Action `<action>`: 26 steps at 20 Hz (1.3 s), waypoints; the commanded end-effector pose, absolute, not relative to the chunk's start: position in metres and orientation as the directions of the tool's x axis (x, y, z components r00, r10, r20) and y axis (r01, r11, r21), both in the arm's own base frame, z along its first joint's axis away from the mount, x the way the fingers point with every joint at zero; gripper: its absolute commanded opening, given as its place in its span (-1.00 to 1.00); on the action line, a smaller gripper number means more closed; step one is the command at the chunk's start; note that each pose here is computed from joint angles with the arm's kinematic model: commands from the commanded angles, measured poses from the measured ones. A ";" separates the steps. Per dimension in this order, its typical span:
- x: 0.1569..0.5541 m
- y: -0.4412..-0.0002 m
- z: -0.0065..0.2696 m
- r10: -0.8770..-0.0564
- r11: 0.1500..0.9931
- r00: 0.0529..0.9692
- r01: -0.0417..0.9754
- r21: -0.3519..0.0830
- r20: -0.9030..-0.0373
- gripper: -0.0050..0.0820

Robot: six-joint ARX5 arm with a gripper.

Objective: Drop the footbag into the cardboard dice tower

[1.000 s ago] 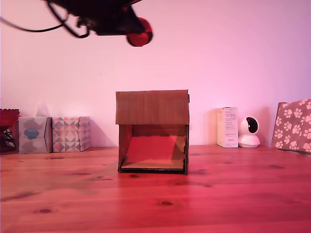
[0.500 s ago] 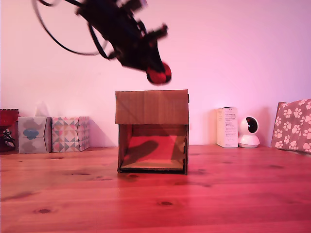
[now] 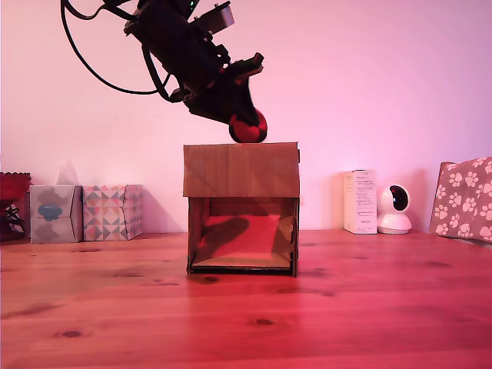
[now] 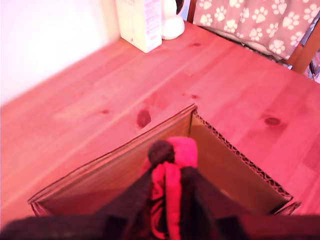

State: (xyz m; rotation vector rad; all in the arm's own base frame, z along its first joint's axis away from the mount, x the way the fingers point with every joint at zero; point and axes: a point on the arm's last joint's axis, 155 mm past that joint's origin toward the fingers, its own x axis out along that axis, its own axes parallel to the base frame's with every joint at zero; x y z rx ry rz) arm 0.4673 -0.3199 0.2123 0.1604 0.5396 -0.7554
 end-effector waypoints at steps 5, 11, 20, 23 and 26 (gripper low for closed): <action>0.447 -0.309 0.201 -0.574 0.725 0.546 0.685 -0.069 -0.611 0.07; 0.408 -0.291 0.239 -0.581 0.713 0.517 0.695 -0.087 -0.629 -0.93; 0.387 -0.291 0.259 -0.652 0.677 0.536 0.731 -0.092 -0.537 -0.93; 0.366 -0.287 0.252 -0.684 0.663 0.565 0.745 -0.071 -0.462 -0.93; 0.344 -0.273 0.236 -0.702 0.661 0.594 0.749 -0.050 -0.393 -0.93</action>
